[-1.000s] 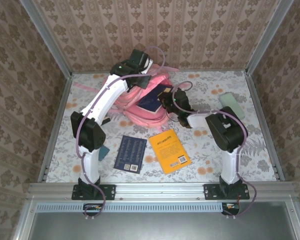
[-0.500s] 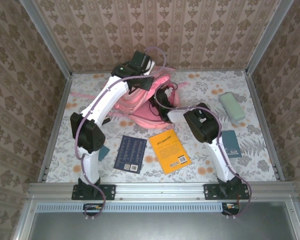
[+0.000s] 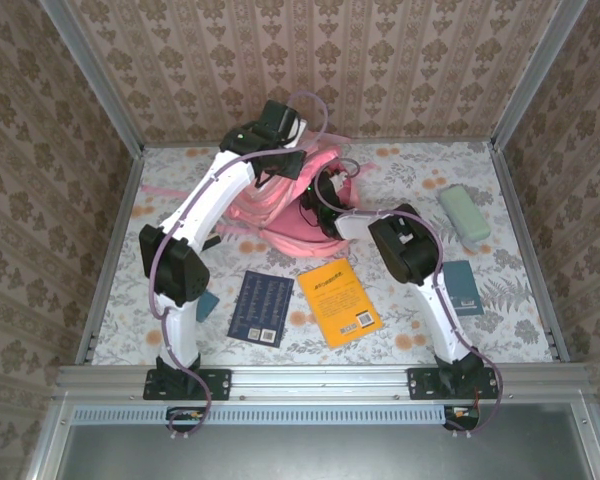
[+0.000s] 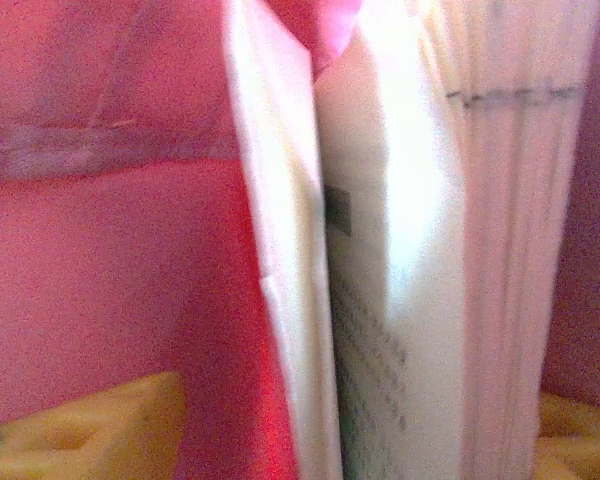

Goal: Pack the student bag

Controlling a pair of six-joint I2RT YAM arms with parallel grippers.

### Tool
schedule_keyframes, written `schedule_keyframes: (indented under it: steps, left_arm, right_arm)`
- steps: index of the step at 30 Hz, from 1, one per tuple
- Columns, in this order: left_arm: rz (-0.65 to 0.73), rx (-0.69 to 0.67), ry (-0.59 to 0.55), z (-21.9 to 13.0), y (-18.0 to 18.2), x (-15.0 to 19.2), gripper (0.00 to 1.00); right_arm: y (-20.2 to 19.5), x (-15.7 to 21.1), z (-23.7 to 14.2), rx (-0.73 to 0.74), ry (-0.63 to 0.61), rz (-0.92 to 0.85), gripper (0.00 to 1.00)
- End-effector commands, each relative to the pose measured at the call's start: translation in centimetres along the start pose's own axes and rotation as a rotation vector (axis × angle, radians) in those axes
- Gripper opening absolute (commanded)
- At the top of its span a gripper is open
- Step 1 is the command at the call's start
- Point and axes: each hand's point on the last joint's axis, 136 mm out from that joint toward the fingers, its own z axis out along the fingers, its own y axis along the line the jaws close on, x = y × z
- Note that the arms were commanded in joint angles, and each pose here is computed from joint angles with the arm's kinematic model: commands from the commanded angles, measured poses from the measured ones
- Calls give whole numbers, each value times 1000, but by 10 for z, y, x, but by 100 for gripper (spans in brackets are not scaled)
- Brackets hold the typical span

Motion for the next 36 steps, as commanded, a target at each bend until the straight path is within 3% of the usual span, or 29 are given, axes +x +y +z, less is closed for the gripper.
schedule_keyframes:
  steps: [1,12,20,23,27,29,32,36]
  left_arm:
    - [-47,2,-95,-23,9,-23,0]
    - [-59,-15,-68,-8,17,-16,0]
    - [-98,25,3,6,11,6,2]
    - [-135,42,16,3,9,16,28]
    - [-204,67,26,-5,5,31,45]
    - [-249,75,39,-9,3,44,58]
    - [-321,60,56,-18,0,64,71]
    - [-430,82,104,-25,-20,101,73]
  right_arm:
    - [0,-7,-20,79,30,-26,74]
    - [17,-9,-97,177,145,-99,75]
    - [-11,-12,-171,351,349,-390,74]
    - [-29,-17,-201,418,439,-549,75]
    - [-51,-20,-235,480,536,-709,77]
    - [-62,-23,-251,501,567,-765,78]
    - [-75,-24,-271,509,612,-837,79]
    - [-95,-24,-294,540,687,-898,80]
